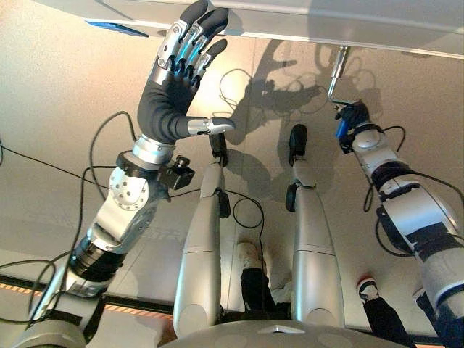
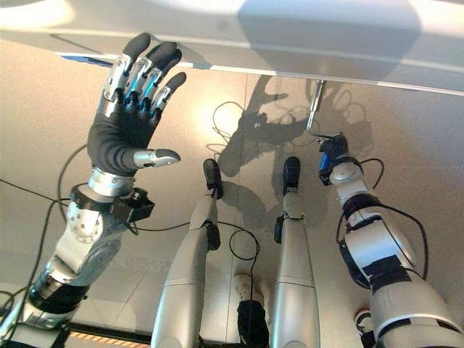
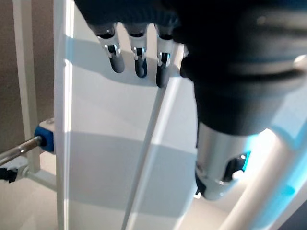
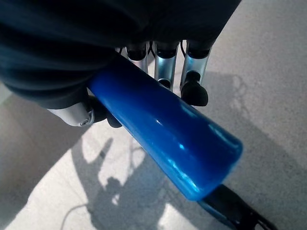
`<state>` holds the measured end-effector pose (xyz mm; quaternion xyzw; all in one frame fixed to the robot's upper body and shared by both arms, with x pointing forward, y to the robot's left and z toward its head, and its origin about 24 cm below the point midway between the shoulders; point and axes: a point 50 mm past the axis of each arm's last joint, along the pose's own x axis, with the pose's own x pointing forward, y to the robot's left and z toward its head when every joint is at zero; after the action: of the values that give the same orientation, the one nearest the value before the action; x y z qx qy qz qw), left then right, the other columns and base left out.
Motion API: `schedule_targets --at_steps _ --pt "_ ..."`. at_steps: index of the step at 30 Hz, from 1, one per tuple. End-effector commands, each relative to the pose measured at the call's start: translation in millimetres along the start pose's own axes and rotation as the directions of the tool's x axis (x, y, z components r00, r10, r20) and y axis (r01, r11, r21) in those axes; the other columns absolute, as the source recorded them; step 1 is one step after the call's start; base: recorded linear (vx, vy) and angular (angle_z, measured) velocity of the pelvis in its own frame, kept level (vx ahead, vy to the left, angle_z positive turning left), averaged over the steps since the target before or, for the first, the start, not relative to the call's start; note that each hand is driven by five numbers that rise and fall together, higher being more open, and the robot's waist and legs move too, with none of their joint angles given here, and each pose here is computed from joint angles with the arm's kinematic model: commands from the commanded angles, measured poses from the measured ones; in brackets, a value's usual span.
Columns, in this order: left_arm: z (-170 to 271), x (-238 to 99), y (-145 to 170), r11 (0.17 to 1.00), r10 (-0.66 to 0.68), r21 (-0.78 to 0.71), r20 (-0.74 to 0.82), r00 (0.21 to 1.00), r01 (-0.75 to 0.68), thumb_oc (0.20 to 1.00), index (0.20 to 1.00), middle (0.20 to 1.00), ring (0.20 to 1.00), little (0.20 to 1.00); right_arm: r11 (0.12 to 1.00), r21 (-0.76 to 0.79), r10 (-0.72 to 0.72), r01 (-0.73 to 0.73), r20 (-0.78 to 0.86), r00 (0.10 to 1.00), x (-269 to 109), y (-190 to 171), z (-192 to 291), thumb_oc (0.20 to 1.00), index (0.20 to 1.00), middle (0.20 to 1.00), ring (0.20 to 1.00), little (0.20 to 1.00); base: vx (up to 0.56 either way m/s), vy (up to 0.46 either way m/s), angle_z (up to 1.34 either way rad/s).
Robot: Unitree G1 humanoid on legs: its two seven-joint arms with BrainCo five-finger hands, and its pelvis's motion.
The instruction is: Raise the hospital bed
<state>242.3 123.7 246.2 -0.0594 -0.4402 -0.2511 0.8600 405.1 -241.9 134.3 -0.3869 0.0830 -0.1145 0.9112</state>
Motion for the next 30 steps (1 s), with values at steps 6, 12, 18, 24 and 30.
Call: schedule_targets --at_steps 6,12,18,24,30 --pt "21.6 8.8 -9.2 0.999 0.019 -0.035 0.147 0.989 -0.014 1.0 1.0 1.0 1.0 1.0 0.89 -0.235 0.448 -0.391 0.286 0.847 -53.5 144.6 77.1 0.2 0.2 0.2 0.2 0.2 0.0 0.023 -0.03" --pt "22.0 4.0 -6.7 0.999 0.03 -0.027 0.142 0.989 -0.027 1.0 1.0 1.0 1.0 1.0 0.8 -0.414 0.6 -0.435 0.555 0.576 -109.3 181.1 139.3 0.2 0.2 0.2 0.2 0.2 0.01 0.014 -0.03" --pt "23.1 -0.9 -8.4 0.999 0.025 -0.052 0.149 0.989 -0.017 1.0 1.0 1.0 1.0 1.0 0.772 -0.269 0.547 -0.577 0.743 0.385 -146.4 176.4 174.8 0.2 0.2 0.2 0.2 0.2 0.0 0.003 -0.02" --pt "21.6 -4.5 -8.7 1.0 -0.013 -0.017 0.13 0.991 0.015 1.0 1.0 1.0 1.0 1.0 0.737 -0.157 0.372 -0.657 0.906 0.201 -171.4 130.4 204.3 0.2 0.2 0.2 0.2 0.2 0.0 0.0 0.0" --pt "22.7 -3.6 -10.5 0.999 -0.046 -0.005 0.137 0.99 0.047 1.0 1.0 1.0 1.0 1.0 0.786 -0.189 0.326 -0.589 0.936 0.134 -176.0 106.3 216.8 0.2 0.2 0.2 0.2 0.2 0.0 -0.003 -0.01"
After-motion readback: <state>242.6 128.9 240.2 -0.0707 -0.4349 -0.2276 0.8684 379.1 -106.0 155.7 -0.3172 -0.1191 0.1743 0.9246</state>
